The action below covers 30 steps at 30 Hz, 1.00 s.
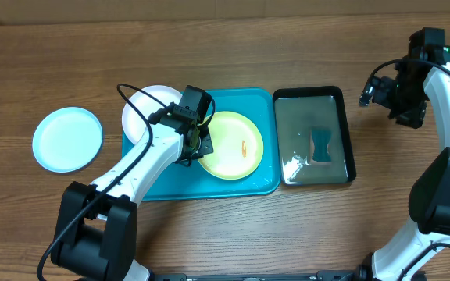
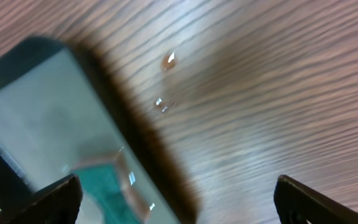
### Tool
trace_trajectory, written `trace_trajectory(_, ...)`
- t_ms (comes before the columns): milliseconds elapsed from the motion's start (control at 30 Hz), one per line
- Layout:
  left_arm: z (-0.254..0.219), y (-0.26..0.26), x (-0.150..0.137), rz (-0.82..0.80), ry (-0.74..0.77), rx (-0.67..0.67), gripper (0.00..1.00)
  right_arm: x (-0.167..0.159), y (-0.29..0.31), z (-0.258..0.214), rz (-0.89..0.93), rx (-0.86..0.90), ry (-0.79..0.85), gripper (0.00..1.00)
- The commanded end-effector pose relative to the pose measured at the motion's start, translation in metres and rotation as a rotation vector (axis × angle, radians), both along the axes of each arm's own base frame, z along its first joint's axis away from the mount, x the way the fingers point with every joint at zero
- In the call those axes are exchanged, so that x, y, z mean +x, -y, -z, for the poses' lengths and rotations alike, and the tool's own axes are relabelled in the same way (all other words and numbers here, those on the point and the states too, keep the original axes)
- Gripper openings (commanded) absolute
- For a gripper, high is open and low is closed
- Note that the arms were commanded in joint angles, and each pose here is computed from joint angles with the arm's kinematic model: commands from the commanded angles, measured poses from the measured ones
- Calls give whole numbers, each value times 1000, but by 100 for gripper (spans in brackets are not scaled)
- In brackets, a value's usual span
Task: Clean dirty plates on tray and stack at the side
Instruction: 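Lower the right gripper into the black tray and grasp the sponge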
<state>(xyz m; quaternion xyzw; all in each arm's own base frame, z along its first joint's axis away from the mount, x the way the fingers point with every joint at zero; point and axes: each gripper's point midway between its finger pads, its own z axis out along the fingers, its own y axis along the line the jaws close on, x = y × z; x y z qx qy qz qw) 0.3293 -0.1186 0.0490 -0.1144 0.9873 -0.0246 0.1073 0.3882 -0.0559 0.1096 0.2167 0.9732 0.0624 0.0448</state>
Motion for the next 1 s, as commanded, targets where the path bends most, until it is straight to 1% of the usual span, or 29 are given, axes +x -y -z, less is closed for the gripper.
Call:
trace_trajectory(0,3,2,1,31,-2,12,4,0,-29,-15,-87,165,49,93)
trace_trajectory(67,3,2,1,31,-4,13,4,-6,-48,-19,-159,241,42,89)
trace_trajectory(133,3,2,0,31,-6,14,4,-16,-58,-19,-190,261,6,89)
trace_trajectory(167,3,2,0,31,-7,14,4,-25,-64,-18,-210,250,-38,88)
trace_trajectory(333,7,0,-4,16,-22,14,4,-52,-82,-12,-275,169,-169,83)
trace_trajectory(467,10,-1,-7,-12,-29,13,4,-66,-84,2,-269,19,-255,79)
trace_trajectory(533,11,-2,-8,-21,-31,12,4,-71,-87,12,-267,-41,-278,79)
trace_trajectory(667,11,-2,-8,-21,-33,13,4,-72,-103,37,-318,-68,-261,78)
trace_trajectory(733,11,-2,-8,-21,-33,13,4,-70,-111,49,-340,-71,-240,69)
trace_trajectory(800,11,-2,-8,-21,-34,13,4,-69,-116,59,-356,-73,-220,68)
trace_trajectory(833,11,-2,-8,-21,-33,13,4,-69,-119,63,-364,-74,-212,65)
trace_trajectory(867,11,-2,-8,-21,-34,13,4,-68,-120,66,-368,-75,-204,63)
trace_trajectory(933,11,-2,-9,-21,-34,13,4,-65,-123,71,-374,-75,-184,53)
trace_trajectory(967,11,-2,-8,-21,-34,12,4,-64,-124,74,-376,-76,-175,51)
